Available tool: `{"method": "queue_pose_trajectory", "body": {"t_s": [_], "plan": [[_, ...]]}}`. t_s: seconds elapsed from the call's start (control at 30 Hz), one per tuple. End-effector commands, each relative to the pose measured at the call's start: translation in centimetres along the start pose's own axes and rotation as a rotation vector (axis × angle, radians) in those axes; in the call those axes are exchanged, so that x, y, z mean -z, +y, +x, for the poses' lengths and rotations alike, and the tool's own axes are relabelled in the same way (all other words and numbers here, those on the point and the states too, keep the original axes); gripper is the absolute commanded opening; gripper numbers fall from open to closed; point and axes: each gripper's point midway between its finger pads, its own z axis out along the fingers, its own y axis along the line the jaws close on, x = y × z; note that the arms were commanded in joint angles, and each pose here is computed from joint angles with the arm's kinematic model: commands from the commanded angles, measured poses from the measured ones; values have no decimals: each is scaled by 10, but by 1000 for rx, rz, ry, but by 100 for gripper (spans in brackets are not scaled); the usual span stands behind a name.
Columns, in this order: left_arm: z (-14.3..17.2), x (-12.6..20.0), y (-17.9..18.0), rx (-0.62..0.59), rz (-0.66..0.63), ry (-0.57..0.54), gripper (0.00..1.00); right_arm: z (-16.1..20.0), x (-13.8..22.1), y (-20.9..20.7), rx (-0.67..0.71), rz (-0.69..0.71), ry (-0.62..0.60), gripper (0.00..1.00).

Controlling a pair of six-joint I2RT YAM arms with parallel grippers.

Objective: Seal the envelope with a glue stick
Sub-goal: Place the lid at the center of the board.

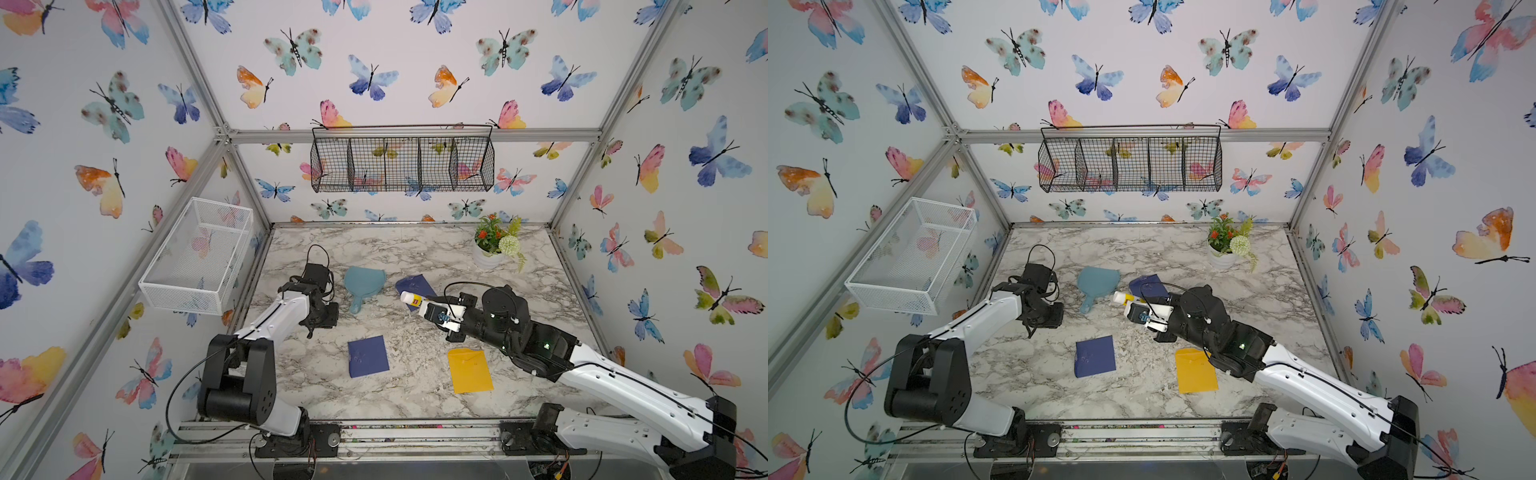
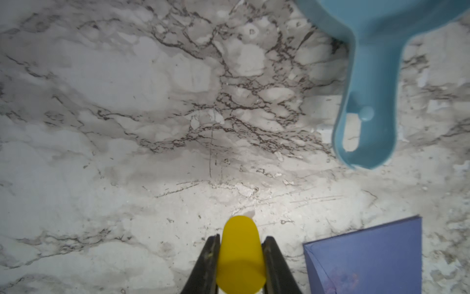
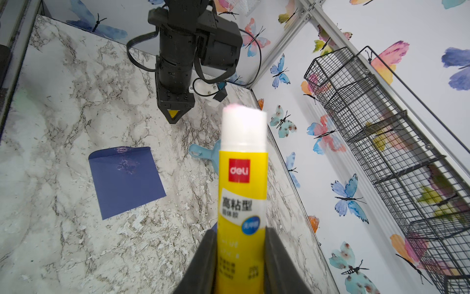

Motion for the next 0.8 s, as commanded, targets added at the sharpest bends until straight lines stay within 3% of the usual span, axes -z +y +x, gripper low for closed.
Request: {"method": "queue_pose_trajectory", "body": {"t_s": [0.0,0.77], "plan": [[-12,-7,15,-2,-71,-22,14,-5,3,-2,-17,-2,-14,3],[-7,-35,14,-17,-57,60,44,-3,1,-1,-1,1,-9,3]]}}
